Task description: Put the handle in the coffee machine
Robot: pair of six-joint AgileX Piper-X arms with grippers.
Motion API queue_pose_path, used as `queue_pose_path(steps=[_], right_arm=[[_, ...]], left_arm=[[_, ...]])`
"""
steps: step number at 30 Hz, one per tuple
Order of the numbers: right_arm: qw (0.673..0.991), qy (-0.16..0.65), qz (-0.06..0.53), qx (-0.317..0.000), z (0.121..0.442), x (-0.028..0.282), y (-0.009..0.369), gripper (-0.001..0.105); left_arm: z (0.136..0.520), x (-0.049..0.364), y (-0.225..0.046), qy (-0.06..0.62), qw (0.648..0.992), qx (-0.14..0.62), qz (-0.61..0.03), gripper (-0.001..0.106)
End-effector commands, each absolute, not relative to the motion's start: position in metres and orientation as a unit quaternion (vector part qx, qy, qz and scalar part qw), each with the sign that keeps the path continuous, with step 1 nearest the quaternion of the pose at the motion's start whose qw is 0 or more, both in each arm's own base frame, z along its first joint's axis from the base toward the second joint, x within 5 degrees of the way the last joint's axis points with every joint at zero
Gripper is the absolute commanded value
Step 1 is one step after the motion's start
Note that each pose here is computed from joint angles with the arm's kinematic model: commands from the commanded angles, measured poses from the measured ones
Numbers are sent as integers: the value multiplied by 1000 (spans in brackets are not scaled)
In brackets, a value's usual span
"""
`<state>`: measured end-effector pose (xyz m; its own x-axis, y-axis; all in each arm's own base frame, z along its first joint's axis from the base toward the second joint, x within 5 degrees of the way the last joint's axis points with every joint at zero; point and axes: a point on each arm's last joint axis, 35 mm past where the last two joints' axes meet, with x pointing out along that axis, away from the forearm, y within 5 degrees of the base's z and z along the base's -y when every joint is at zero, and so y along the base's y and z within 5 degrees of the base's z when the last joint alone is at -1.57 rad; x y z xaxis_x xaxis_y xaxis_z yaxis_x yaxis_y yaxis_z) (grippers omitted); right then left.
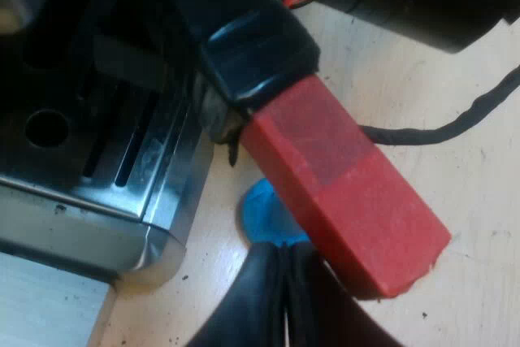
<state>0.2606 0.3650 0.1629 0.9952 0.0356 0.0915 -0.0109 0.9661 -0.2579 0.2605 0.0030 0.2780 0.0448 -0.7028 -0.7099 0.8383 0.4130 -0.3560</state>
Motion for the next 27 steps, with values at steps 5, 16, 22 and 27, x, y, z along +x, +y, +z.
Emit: queue_pose_path(steps=[5, 16, 22, 27], right_arm=[[994, -95, 18, -61, 201, 260, 367, 50], [994, -64, -16, -84, 202, 243, 363, 51], [996, -54, -10, -72, 202, 230, 342, 51], [992, -15, 26, -121, 194, 203, 322, 51]], left_arm=[[287, 251, -19, 411, 700, 51, -582, 0], [288, 250, -34, 414, 685, 41, -598, 0], [289, 249, -34, 411, 686, 36, -600, 0], [298, 243, -36, 389, 692, 34, -607, 0]])
